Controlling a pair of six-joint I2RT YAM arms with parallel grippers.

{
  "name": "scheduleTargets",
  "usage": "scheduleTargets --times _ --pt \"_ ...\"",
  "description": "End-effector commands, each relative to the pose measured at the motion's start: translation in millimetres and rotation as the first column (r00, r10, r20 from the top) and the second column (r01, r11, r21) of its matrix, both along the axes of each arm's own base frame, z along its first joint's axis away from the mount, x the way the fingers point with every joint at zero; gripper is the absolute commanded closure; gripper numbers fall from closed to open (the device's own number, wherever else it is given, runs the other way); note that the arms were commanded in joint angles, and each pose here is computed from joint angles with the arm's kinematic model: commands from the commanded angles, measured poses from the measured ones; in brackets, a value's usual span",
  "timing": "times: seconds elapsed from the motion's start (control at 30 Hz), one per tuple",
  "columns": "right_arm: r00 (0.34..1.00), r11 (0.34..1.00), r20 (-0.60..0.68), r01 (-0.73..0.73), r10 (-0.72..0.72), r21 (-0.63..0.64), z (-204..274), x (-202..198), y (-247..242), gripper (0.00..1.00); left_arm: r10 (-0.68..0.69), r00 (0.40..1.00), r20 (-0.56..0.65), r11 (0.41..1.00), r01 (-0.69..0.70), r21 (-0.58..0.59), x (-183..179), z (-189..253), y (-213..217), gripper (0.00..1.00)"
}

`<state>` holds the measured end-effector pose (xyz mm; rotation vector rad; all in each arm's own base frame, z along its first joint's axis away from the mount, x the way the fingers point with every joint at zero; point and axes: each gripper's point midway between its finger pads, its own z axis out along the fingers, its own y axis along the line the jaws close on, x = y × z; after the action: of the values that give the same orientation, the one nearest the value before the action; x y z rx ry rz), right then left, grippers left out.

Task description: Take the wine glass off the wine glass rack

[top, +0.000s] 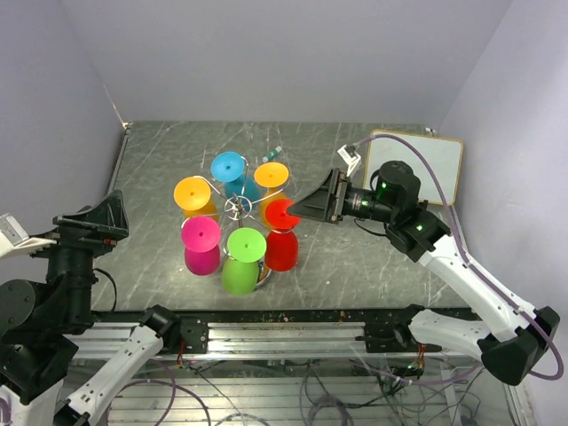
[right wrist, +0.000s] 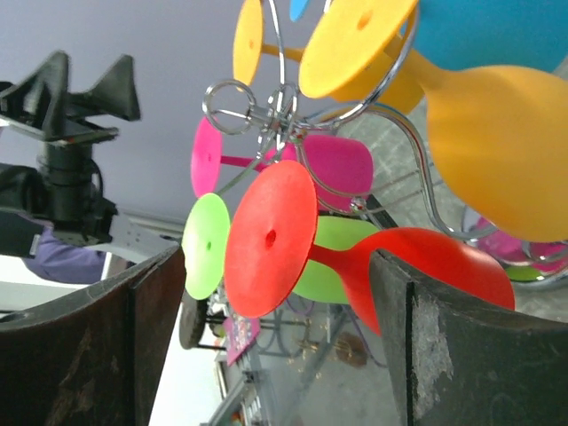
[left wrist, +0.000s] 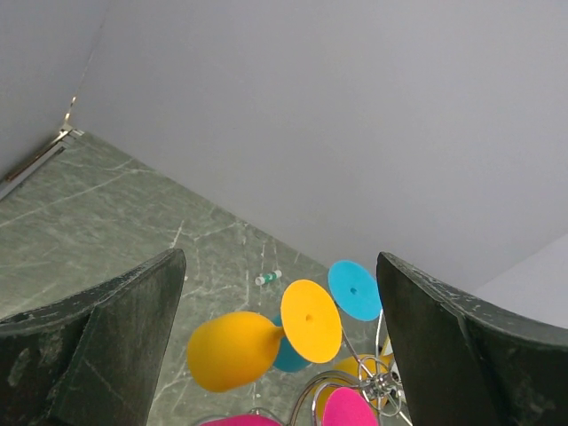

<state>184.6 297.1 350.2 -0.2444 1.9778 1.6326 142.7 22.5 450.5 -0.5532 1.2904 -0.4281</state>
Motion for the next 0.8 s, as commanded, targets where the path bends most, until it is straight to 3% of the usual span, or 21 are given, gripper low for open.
scheduleTargets --times 0.0,0.4,0.77 --pt "0.997 0.997 0.067 0.033 -0.028 -0.064 3 3 6 0.19 -0.055 0.998 0.024 0.998 0.055 0.019 -2 9 -9 0.01" --pt "0.991 0.97 0.089 0.119 -0.102 -0.214 -18 14 6 0.32 -0.083 0.996 -0.01 0.995 0.084 0.056 4 5 -18 0.04" --pt "0.988 0.96 0.112 0.133 -0.108 -0.246 -15 14 3 0.46 -0.11 0.994 -0.025 0.992 0.112 0.067 9 2 -25 0.05"
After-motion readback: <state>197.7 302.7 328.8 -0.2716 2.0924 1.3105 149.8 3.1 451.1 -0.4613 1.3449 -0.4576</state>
